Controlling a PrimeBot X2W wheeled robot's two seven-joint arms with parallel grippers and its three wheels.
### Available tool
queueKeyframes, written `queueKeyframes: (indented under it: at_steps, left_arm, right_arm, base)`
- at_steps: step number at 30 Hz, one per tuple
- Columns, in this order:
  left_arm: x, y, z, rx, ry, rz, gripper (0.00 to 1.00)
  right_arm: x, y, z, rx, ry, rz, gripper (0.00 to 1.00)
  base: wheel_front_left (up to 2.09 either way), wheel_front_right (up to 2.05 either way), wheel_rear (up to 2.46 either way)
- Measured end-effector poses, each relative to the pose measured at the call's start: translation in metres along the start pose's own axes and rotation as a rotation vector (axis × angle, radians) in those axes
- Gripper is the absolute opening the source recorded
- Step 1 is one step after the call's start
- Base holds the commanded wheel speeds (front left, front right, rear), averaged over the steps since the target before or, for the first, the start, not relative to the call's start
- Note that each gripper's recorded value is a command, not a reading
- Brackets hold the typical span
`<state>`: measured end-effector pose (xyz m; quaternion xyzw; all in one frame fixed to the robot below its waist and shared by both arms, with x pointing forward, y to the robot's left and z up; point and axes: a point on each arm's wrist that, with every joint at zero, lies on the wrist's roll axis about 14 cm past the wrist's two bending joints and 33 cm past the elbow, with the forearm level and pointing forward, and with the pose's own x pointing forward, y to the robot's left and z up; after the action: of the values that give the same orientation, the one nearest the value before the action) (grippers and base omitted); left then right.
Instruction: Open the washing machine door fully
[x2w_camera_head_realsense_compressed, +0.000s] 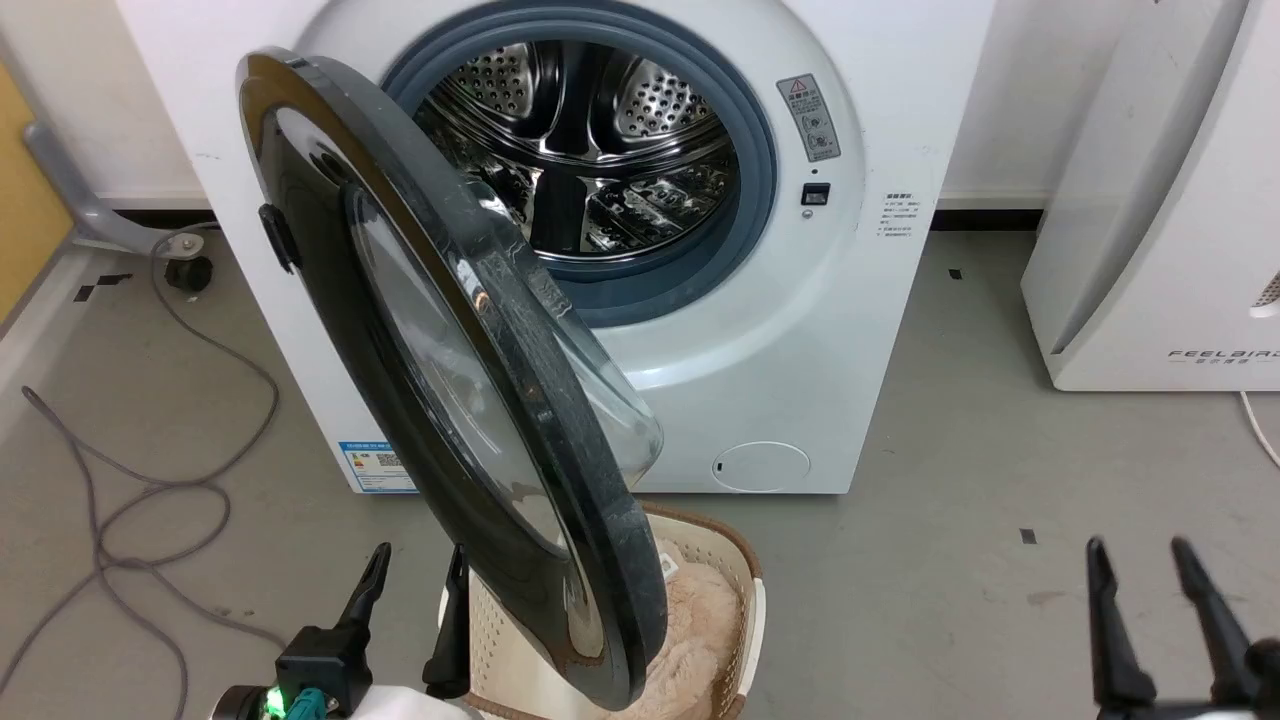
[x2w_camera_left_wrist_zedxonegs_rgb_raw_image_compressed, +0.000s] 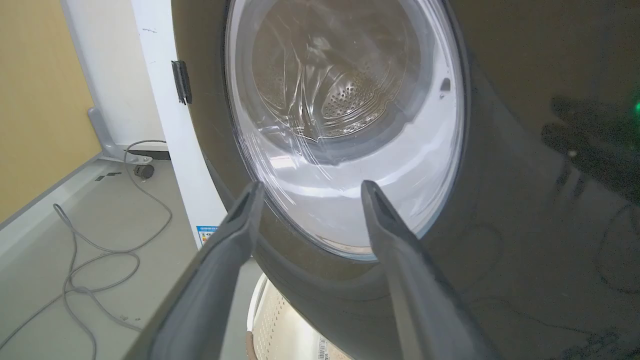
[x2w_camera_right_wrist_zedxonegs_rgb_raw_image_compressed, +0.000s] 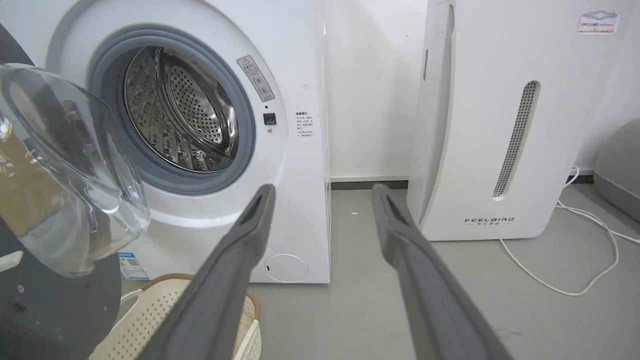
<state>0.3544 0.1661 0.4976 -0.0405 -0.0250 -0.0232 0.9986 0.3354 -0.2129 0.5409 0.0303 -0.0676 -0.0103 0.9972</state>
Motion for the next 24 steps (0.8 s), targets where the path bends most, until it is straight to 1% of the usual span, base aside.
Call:
queueKeyframes:
  at_steps: [5,12,13,14,15,24]
  left_arm:
    - [0.000,0.001,-0.001,0.002,0.002,0.000,1.00]
    - [-0.001,0.000,-0.002,0.022,0.008,-0.006,1.00]
    - [-0.001,0.000,-0.003,0.022,0.009,-0.006,0.72]
    - [-0.001,0.000,-0.003,0.022,0.011,-0.005,0.21]
    - [-0.001,0.000,-0.004,0.022,0.013,-0.005,0.00]
    - [-0.002,0.001,0.000,0.015,0.000,-0.001,0.00]
  right_arm:
    - [-0.009,0.003,-0.015,-0.001,0.065,0.008,1.00]
    - [-0.012,0.007,-0.022,0.019,0.088,0.018,1.00]
    - [-0.012,0.008,-0.023,0.019,0.089,0.019,1.00]
    - [-0.012,0.008,-0.023,0.021,0.090,0.020,1.00]
    - [-0.012,0.009,-0.023,0.025,0.091,0.021,1.00]
    - [-0.011,0.010,-0.024,0.028,0.091,0.027,1.00]
  base:
    - [0.00,0.00,0.00]
    - [0.00,0.00,0.00]
    - [0.00,0.00,0.00]
    - [0.00,0.00,0.00]
    - [0.00,0.00,0.00]
    - [0.00,0.00,0.00]
